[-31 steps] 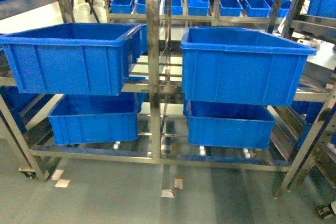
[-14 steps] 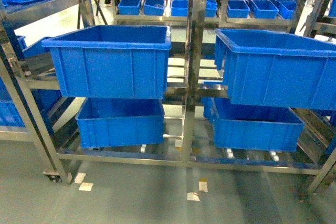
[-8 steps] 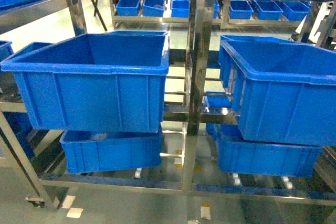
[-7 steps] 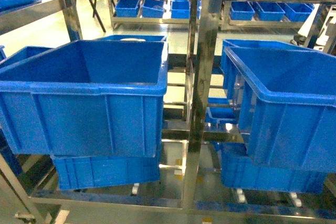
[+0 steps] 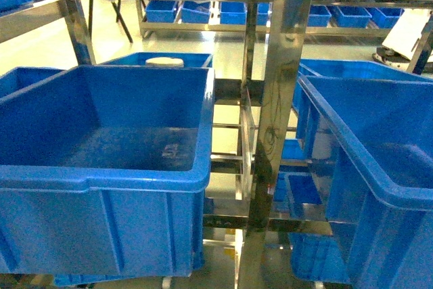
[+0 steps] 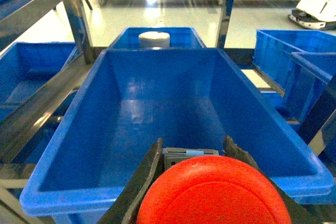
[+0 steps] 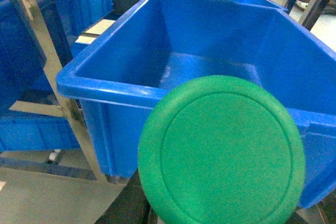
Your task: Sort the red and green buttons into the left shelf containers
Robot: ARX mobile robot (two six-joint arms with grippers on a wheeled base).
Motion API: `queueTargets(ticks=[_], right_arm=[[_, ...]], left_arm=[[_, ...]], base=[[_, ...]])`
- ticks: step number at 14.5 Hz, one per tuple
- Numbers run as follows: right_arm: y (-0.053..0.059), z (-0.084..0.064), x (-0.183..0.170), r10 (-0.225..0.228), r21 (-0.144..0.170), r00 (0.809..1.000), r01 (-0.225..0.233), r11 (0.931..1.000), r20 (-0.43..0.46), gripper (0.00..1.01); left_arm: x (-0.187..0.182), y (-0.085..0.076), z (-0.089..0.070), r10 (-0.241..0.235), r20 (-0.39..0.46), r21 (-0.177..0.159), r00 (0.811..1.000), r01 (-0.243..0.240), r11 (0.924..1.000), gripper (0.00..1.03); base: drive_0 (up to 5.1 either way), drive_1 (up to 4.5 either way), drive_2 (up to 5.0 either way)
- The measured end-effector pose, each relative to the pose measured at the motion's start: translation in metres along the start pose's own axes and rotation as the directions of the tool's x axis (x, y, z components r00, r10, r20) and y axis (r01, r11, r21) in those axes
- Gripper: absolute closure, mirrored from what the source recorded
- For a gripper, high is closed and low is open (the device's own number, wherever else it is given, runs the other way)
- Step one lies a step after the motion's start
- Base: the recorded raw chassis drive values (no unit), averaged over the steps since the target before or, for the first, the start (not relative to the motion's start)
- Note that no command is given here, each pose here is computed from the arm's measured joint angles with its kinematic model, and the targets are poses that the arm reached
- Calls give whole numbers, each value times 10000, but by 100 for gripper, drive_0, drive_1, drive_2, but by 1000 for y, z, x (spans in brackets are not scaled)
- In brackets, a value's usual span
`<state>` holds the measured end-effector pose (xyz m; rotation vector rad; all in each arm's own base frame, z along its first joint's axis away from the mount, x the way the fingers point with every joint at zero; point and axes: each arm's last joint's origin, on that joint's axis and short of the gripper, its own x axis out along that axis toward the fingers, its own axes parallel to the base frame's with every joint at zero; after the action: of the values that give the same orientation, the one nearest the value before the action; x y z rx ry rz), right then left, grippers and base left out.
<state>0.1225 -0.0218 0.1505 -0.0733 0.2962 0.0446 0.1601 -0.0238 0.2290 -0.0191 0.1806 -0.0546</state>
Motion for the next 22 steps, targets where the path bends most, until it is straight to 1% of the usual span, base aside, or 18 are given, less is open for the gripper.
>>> queueTargets(ticks=[3, 7, 8, 10, 11, 12, 13, 14, 15, 16, 17, 18, 19, 20, 21, 22], right_arm=[[0, 0, 0, -2, -4, 10000, 2, 10000, 15, 75], [0, 0, 0, -2, -11, 10000, 2, 10000, 37, 75], [1, 1, 1, -24, -62, 10000, 24, 10000, 65, 75], [5, 6, 3, 130, -186, 9999, -131, 9997, -37, 75], [6, 16, 6, 121, -291, 9999, -118, 9995, 98, 75], [5, 30, 11, 40, -381, 9991, -24, 9993, 419, 75], [1, 46, 19, -117, -413, 9978, 144, 9990, 658, 75], [-3, 58, 32, -183, -434, 9982, 207, 9988, 565, 75], [-10, 64, 47, -324, -426, 9994, 329, 9985, 128, 75], [-23, 66, 67, -638, -345, 9969, 622, 9975, -464, 75], [-32, 63, 86, -826, -374, 9900, 788, 9962, -1143, 75], [-39, 59, 106, -870, -362, 9810, 819, 9960, -1735, 75], [-45, 54, 126, -846, -491, 9693, 752, 9960, -2307, 75], [-51, 51, 145, -908, -503, 9563, 799, 9955, -2779, 75], [-57, 49, 167, -906, -400, 9290, 817, 9959, -3589, 75], [-61, 48, 182, -1057, -422, 9079, 969, 9944, -4057, 75]], left_arm=[[0, 0, 0, 3, 12, -1, 10000, -3, 10000, 74], [0, 0, 0, 1, -23, 4, 10000, -1, 10000, 74], [0, 0, 0, -3, -15, 3, 10000, 3, 10000, 74], [0, 0, 0, -3, -19, 3, 10000, 3, 10000, 74], [0, 0, 0, -3, -8, 2, 10000, 3, 10000, 74], [0, 0, 0, -3, -8, 2, 10000, 3, 10000, 75], [0, 0, 0, -3, -8, 2, 10000, 3, 10000, 75], [0, 0, 0, -3, -8, 2, 10000, 3, 10000, 75], [0, 0, 0, -3, -8, 2, 10000, 3, 10000, 75], [0, 0, 0, 0, -7, 2, 10000, 0, 10000, 75], [0, 0, 0, -3, -15, 3, 10000, 3, 10000, 75], [0, 0, 0, -3, -11, 3, 10000, 3, 10000, 75], [0, 0, 0, -3, -8, 2, 10000, 3, 10000, 75], [0, 0, 0, -3, -15, 3, 10000, 3, 10000, 75], [0, 0, 0, -3, -11, 3, 10000, 3, 10000, 75], [0, 0, 0, -3, -11, 3, 10000, 3, 10000, 75]], base=[[-4, 286, -295], [0, 0, 0], [0, 0, 0], [0, 0, 0], [0, 0, 0], [0, 0, 0], [0, 0, 0], [0, 0, 0], [0, 0, 0], [0, 0, 0], [0, 0, 0], [0, 0, 0], [0, 0, 0], [0, 0, 0], [0, 0, 0], [0, 0, 0]])
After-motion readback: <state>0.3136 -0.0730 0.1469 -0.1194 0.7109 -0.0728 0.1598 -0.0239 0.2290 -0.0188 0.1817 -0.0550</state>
